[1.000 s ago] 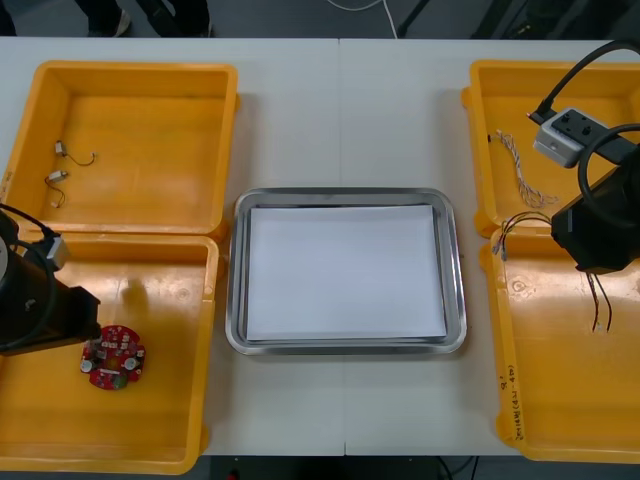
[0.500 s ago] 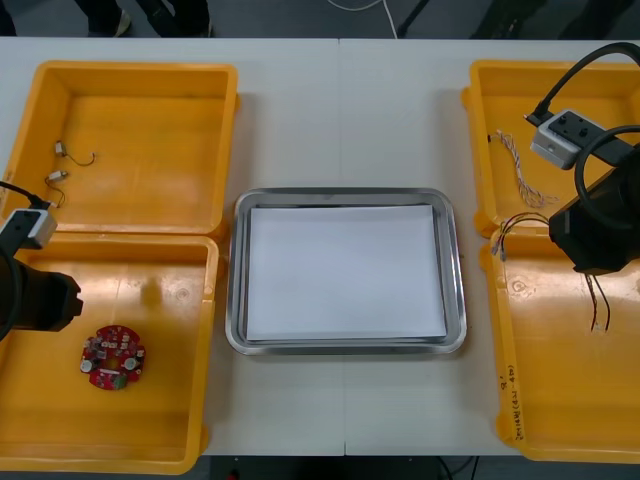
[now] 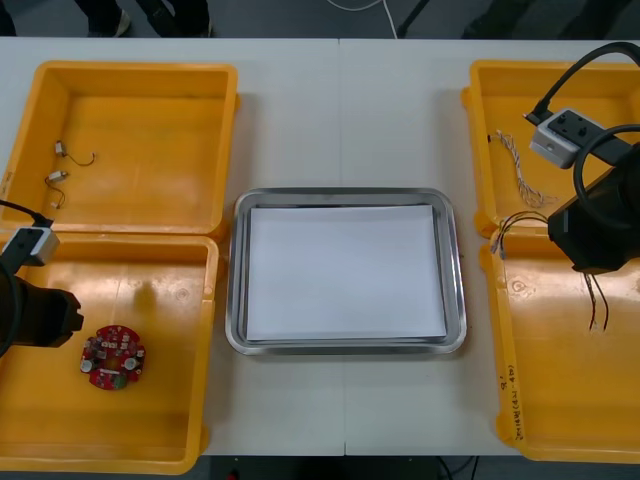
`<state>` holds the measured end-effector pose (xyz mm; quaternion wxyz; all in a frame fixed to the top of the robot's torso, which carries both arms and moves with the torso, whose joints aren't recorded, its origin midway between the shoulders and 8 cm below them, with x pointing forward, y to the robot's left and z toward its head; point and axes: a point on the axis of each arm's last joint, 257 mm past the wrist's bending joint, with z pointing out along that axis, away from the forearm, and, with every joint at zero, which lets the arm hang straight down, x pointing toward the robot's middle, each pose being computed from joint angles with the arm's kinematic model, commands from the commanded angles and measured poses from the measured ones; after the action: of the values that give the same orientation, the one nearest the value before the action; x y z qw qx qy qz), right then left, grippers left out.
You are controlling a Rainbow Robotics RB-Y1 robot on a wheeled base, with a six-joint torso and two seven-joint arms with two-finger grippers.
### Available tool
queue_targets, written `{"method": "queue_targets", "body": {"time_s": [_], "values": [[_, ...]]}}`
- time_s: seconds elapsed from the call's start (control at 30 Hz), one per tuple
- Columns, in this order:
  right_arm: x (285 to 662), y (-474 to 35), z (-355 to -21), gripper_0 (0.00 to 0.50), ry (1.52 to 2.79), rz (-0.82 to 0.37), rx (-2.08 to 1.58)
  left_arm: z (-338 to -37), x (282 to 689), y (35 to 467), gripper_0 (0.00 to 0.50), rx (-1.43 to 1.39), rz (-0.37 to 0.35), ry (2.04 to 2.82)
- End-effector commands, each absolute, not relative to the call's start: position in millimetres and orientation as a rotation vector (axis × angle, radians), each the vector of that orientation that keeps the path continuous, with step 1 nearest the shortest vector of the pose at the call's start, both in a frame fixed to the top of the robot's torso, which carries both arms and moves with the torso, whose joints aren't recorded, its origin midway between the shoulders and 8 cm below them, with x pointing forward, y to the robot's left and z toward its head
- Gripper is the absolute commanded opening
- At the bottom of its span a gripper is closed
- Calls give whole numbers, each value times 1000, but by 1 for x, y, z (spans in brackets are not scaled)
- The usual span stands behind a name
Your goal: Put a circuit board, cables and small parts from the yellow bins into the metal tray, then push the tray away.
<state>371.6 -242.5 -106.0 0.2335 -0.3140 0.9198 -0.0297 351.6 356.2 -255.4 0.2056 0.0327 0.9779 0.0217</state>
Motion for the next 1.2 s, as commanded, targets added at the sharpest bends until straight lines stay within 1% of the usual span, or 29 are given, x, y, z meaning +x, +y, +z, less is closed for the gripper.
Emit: {"method": "queue_targets", "body": {"time_s": [0.03, 0.23, 0.37, 0.47, 0.6, 0.83, 0.97, 1.13, 1.2], "values": [[372, -229, -97, 0, 2476, -84, -899, -270, 339, 355, 500, 273, 47, 2715], [374, -230, -96, 0, 2474, -93, -886, -280, 337, 349, 500, 280, 10, 2687], [374, -230, -96, 0, 2475, -92, -882, -287, 330, 349, 500, 282, 3, 2699], [375, -231, -96, 0, 2474, -94, -883, -291, 330, 346, 500, 283, -14, 2687], [375, -231, -96, 0, 2475, -93, -881, -291, 327, 341, 500, 313, -19, 2687], [375, -231, -96, 0, 2475, -93, -881, -294, 309, 321, 500, 394, -37, 2689], [375, -231, -95, 0, 2474, -94, -880, -296, 302, 312, 500, 427, -36, 2691], [375, -231, -95, 0, 2473, -95, -882, -299, 299, 298, 500, 413, -74, 2677], [375, -231, -95, 0, 2474, -96, -878, -300, 299, 294, 500, 405, -73, 2671]]}}
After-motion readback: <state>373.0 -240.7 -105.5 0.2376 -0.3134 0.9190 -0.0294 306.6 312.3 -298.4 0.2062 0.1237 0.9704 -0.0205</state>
